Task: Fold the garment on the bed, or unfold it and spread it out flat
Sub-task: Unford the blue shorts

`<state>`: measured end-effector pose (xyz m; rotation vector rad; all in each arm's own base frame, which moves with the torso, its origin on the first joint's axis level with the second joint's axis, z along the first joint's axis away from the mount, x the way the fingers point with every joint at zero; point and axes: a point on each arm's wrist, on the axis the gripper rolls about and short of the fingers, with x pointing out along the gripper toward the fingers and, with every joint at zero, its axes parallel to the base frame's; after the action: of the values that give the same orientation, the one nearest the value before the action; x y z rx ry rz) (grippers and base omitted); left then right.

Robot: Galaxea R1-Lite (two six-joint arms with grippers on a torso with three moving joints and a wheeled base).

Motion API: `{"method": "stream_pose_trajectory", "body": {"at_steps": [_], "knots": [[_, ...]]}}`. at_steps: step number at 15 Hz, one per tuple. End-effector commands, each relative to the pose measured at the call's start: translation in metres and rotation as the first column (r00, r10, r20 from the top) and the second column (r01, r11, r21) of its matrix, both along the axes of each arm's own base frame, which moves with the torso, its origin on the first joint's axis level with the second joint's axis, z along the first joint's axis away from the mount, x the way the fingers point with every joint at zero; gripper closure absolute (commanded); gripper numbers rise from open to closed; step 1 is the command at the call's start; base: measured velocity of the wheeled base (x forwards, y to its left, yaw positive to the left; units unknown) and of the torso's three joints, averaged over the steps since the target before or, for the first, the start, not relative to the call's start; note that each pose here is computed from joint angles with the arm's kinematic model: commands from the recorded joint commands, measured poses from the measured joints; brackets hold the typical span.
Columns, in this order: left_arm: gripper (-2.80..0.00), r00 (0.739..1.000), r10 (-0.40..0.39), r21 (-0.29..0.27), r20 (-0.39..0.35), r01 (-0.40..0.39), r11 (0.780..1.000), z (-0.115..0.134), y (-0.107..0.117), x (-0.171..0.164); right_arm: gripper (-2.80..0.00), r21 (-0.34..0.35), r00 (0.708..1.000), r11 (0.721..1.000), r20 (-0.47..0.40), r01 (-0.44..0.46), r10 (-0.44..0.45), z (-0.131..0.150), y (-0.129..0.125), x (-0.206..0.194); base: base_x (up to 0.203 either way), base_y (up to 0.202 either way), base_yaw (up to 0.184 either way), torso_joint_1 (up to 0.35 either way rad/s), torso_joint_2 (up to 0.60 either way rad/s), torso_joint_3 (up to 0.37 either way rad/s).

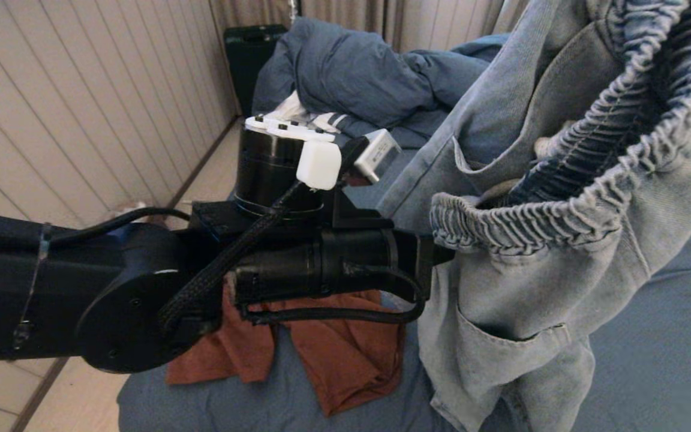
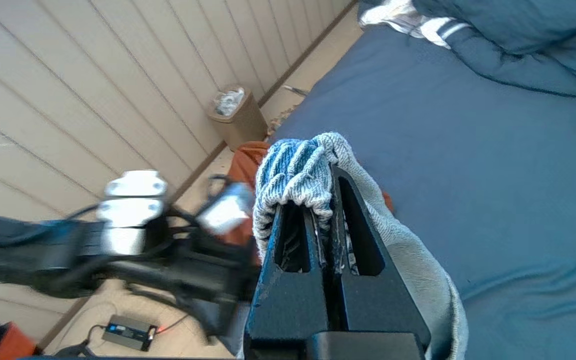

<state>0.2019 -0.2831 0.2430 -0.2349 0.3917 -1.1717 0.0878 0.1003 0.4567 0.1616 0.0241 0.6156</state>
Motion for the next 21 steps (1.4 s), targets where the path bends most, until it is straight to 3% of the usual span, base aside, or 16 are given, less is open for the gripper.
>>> {"method": "stream_pose_trajectory", "body": {"at_steps": [1, 7, 10, 14, 21], "knots": [[0.00, 1.000, 0.006, -0.046, 0.030, -0.005, 0.999, 0.022, 0.025, -0.018, 0.00, -0.009, 0.998, 0.998, -0.009, 0.055, -0.055, -0.002, -0.005, 0.005, 0.000, 0.000, 0.000, 0.000, 0.00, 0.000], [0.00, 0.992, 0.114, -0.081, 0.063, -0.109, 0.991, 0.061, 0.089, -0.063, 0.00, -0.055, 0.990, 0.990, -0.044, 0.133, -0.135, -0.007, -0.025, -0.002, 0.000, 0.000, 0.000, 0.000, 0.00, 0.000], [0.00, 0.988, 0.145, -0.061, 0.055, -0.141, 0.988, 0.074, 0.112, -0.078, 0.00, -0.073, 0.978, 0.978, -0.059, 0.197, -0.201, -0.010, -0.029, 0.004, 0.000, 0.000, 0.000, 0.000, 0.00, 0.000], [0.00, 0.974, 0.216, -0.055, 0.063, -0.212, 0.976, 0.091, 0.121, -0.083, 0.00, -0.097, 0.953, 0.953, -0.077, 0.286, -0.293, -0.012, -0.039, 0.008, 0.000, 0.000, 0.000, 0.000, 0.00, 0.000], [0.00, 0.973, 0.224, -0.019, 0.060, -0.224, 0.975, 0.116, 0.135, -0.091, 0.00, -0.160, 0.928, 0.926, -0.099, 0.343, -0.360, -0.018, -0.049, 0.002, 0.000, 0.000, 0.000, 0.000, 0.00, 0.000]]}}
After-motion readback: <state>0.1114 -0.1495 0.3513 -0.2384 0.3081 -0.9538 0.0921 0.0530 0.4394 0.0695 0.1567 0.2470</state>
